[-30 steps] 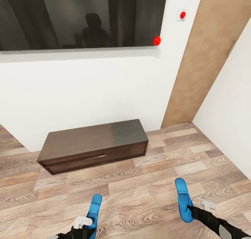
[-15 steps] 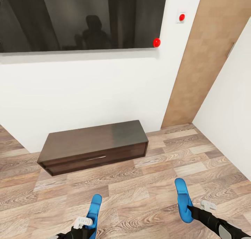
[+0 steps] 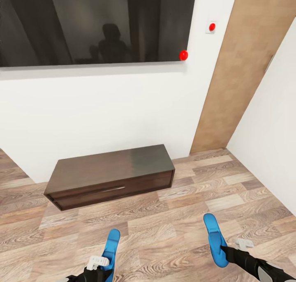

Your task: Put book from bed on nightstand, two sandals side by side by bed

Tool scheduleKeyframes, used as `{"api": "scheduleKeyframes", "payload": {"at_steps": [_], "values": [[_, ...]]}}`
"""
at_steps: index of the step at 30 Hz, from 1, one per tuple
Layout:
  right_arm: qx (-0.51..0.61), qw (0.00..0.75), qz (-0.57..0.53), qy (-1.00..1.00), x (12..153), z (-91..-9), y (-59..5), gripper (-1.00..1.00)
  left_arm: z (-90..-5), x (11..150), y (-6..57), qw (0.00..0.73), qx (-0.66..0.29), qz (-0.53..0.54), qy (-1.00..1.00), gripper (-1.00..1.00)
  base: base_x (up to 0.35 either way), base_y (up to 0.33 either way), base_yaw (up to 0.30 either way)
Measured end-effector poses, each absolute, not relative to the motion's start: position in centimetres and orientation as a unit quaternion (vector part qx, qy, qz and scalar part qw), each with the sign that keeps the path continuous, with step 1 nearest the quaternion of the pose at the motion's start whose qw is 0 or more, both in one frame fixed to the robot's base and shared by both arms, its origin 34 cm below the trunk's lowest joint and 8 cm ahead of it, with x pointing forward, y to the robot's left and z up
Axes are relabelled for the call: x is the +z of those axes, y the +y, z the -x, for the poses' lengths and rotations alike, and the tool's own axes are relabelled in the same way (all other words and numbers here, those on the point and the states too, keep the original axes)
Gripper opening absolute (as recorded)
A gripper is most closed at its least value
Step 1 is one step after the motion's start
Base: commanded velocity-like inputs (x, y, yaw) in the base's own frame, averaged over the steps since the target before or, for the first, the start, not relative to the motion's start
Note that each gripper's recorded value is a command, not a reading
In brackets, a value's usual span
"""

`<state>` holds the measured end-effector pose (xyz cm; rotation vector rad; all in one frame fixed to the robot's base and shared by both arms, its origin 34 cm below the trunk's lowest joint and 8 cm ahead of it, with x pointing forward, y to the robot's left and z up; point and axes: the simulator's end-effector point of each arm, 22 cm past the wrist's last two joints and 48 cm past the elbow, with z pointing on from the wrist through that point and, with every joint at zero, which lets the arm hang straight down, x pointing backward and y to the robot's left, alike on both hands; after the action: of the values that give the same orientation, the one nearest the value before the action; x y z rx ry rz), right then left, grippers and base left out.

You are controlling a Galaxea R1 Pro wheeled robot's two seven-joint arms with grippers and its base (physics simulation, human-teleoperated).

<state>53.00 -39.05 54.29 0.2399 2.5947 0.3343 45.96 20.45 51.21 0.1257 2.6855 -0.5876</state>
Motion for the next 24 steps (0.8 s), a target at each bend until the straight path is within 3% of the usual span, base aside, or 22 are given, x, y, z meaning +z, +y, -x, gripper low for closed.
{"api": "scheduleKeyframes", "payload": {"at_steps": [24], "values": [[0.124, 0.273, -0.086, 0.950, 55.8, -54.2, -39.1, -1.00, -47.3, 52.5, 20.4, 0.212, -0.209, -0.049, 0.954, -1.00, 0.000, 0.000, 0.000]]}}
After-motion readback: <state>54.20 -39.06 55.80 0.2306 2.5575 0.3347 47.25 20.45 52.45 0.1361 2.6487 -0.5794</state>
